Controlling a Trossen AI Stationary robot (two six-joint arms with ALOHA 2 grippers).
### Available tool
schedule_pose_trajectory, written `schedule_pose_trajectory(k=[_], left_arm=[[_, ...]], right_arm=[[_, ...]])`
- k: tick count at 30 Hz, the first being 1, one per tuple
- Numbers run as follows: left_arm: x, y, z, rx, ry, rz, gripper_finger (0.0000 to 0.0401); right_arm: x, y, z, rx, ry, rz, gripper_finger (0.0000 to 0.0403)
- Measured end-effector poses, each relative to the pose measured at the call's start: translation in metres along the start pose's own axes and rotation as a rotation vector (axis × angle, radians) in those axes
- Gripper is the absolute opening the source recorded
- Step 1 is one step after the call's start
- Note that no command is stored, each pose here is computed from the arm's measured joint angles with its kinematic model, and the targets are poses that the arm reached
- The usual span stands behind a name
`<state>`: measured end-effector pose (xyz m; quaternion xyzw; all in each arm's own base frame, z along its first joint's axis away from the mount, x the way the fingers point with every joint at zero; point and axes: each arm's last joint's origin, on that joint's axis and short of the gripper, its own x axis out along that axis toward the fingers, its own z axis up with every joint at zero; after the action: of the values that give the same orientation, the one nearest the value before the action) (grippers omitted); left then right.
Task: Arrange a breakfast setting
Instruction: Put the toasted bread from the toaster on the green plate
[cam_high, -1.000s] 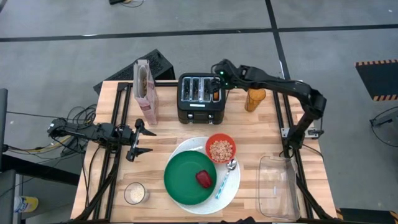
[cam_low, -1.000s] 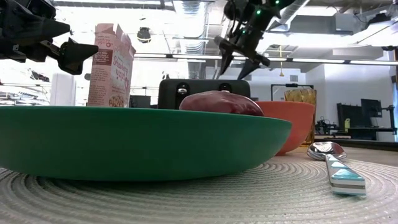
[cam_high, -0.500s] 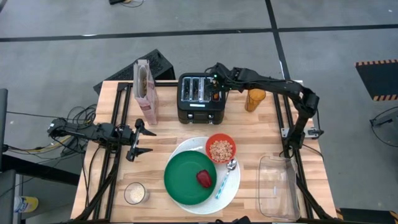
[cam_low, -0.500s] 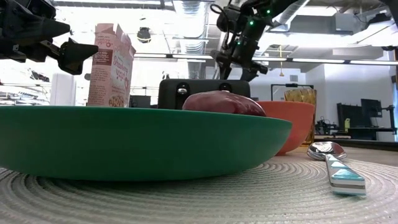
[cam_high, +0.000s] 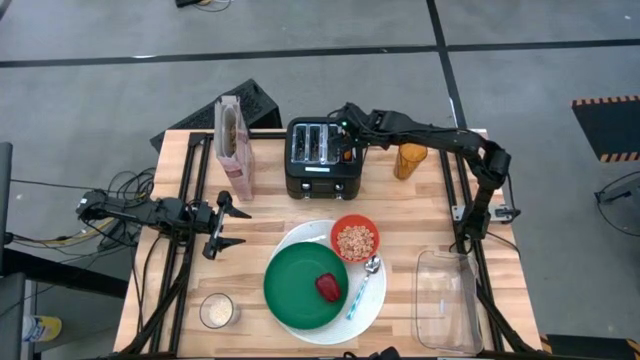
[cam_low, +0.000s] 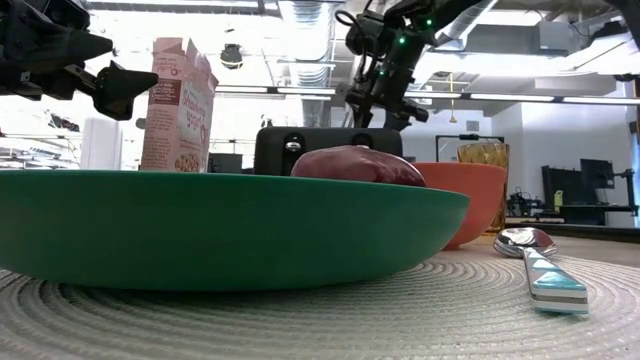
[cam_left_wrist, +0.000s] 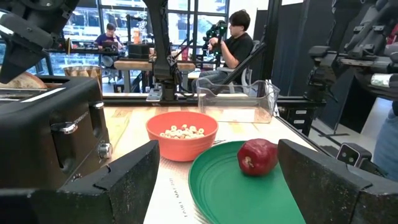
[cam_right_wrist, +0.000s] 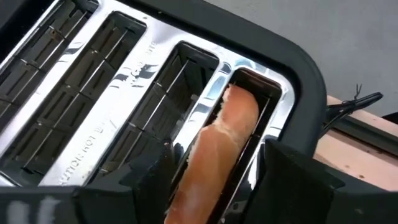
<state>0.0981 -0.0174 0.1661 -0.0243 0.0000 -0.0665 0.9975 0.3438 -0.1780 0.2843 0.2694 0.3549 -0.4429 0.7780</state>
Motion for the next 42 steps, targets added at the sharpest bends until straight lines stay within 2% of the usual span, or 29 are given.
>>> schedule_pose_trajectory(k=[8,25,31,42], left_arm=[[0.0,0.0,0.0,0.0,0.0,0.0,0.0311],[0.0,0.0,0.0,0.0,0.0,0.0,0.0311],[0.0,0.0,0.0,0.0,0.0,0.0,0.0311],[0.0,0.0,0.0,0.0,0.0,0.0,0.0311]], right_arm=[[0.0,0.004,-0.003,-0.005,0.005,0.019,0.0211],[0.003,-0.006,0.002,0.019,0.008,-0.015,0.0075],[0.002,-0.006,0.002,0.022,0.015,-0.015,0.0062],[-0.023,-0.001,0.018,0.014,0.007,-0.006,0.0061]])
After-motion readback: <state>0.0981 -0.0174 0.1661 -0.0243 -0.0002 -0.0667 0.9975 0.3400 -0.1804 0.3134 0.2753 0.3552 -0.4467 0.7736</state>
